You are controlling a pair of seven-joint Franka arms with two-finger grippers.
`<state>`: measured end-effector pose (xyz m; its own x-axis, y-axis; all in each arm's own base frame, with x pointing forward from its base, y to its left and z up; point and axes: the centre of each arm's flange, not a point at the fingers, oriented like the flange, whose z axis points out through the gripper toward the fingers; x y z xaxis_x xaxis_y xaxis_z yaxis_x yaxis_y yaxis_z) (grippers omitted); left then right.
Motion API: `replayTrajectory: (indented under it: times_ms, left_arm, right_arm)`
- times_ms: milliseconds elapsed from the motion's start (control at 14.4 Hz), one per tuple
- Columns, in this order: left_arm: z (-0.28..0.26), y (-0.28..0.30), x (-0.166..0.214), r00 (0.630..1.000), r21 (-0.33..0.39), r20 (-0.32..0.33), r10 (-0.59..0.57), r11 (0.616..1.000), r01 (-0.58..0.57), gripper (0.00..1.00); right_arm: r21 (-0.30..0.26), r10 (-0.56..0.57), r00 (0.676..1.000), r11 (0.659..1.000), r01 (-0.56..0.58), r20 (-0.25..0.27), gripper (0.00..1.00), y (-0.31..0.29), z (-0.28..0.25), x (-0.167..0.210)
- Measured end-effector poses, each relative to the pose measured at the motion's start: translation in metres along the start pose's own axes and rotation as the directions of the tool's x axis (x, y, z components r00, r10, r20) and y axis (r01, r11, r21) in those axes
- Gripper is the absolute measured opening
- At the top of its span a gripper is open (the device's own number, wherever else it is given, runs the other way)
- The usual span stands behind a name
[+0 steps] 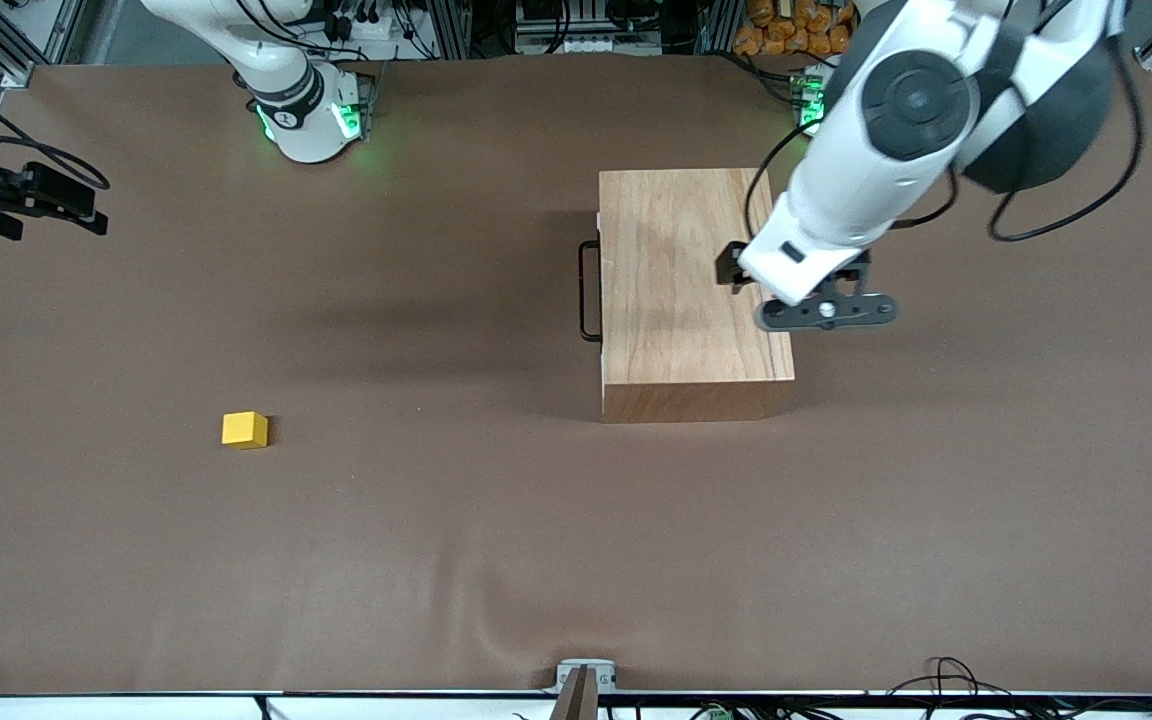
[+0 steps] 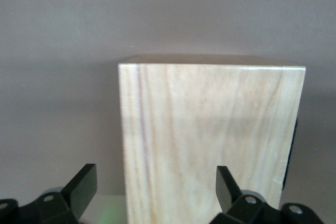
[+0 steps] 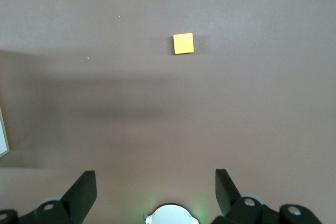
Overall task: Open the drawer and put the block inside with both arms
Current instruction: 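Move the left gripper over the wooden box toward the drawer handle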
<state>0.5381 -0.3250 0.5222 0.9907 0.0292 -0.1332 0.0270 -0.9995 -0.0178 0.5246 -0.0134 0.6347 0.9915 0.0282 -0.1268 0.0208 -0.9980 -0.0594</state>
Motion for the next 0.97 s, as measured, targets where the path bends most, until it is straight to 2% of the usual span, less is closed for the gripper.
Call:
replayTrajectory:
  times_ms: [347,556,972]
  left_arm:
    - [0.03,0.061,-0.008,0.999,0.005,0.032,-0.03,1.0,0.03,1.0]
    - [0.045,0.104,-0.021,0.999,0.025,0.002,-0.05,0.998,0.05,1.0]
    - [0.088,0.18,-0.07,0.997,0.107,-0.037,-0.062,0.992,0.066,1.0]
  right_arm:
    - [0.001,0.0,1.0,1.0,0.0,0.019,1.0,0.0,0.007,0.001]
    - [0.001,0.0,1.0,1.0,0.0,0.021,1.0,0.0,0.008,0.001]
    - [0.004,0.027,1.0,1.0,-0.027,0.005,1.0,0.015,0.005,0.001]
